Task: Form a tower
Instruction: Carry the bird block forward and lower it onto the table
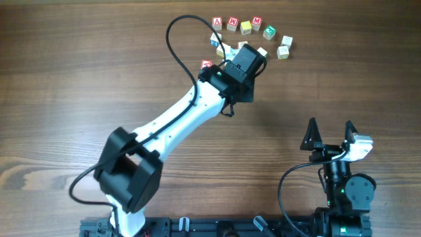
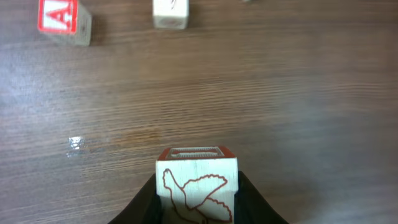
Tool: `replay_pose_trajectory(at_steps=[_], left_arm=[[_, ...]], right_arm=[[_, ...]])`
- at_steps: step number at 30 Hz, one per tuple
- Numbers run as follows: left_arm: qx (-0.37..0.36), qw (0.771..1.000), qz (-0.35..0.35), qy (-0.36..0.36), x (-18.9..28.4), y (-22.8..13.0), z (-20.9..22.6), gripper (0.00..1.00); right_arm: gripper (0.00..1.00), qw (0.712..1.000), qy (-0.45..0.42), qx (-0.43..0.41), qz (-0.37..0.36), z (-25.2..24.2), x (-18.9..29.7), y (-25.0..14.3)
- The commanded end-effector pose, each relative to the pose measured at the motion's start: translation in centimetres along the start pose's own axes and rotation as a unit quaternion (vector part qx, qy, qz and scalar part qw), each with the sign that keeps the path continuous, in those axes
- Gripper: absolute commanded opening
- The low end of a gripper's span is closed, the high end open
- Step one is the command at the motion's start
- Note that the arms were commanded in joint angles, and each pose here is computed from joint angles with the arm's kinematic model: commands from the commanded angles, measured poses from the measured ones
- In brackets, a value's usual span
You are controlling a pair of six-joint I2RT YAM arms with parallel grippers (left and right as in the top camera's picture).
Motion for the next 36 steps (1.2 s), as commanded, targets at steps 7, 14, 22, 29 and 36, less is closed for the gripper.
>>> replay_pose_trajectory(at_steps=[7,14,22,29,36], left_arm=[[0.017,0.995,0.020,0.096,-7.1,-1.6,2.8,0.23],[0.020,0.993,0.014,0.114,-10.2,-1.5,3.9,0.26],[0.045,0.991,0.011,0.125,-10.4,0.0,5.9,0.31],[0.045,0.992,0.045,0.109,-10.4,-0.8,5.6,0.33],[0.007,0.994,0.066,0.092,-10.4,-1.2,5.3,0.36]], right_arm=[[1.00,1.000,0.005,-0.003,-0.005,0.1,0.1,0.2],[1.00,1.000,0.005,-0.003,-0.005,0.1,0.1,0.2],[1.00,1.000,0.005,-0.003,-0.005,0.1,0.1,0.2],[1.00,1.000,0.005,-0.003,-0.005,0.1,0.1,0.2],[1.00,1.000,0.005,-0.003,-0.005,0.1,0.1,0.2]])
Point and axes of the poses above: each gripper's point midway between its finger pads, its own x axis back along the fingers, its own z axis along the line the jaws close on, y = z × x, the point moved 6 cm from there along x, back along the fingers, and after that the axes turned 11 degrees about x, right-handed, at the moved point
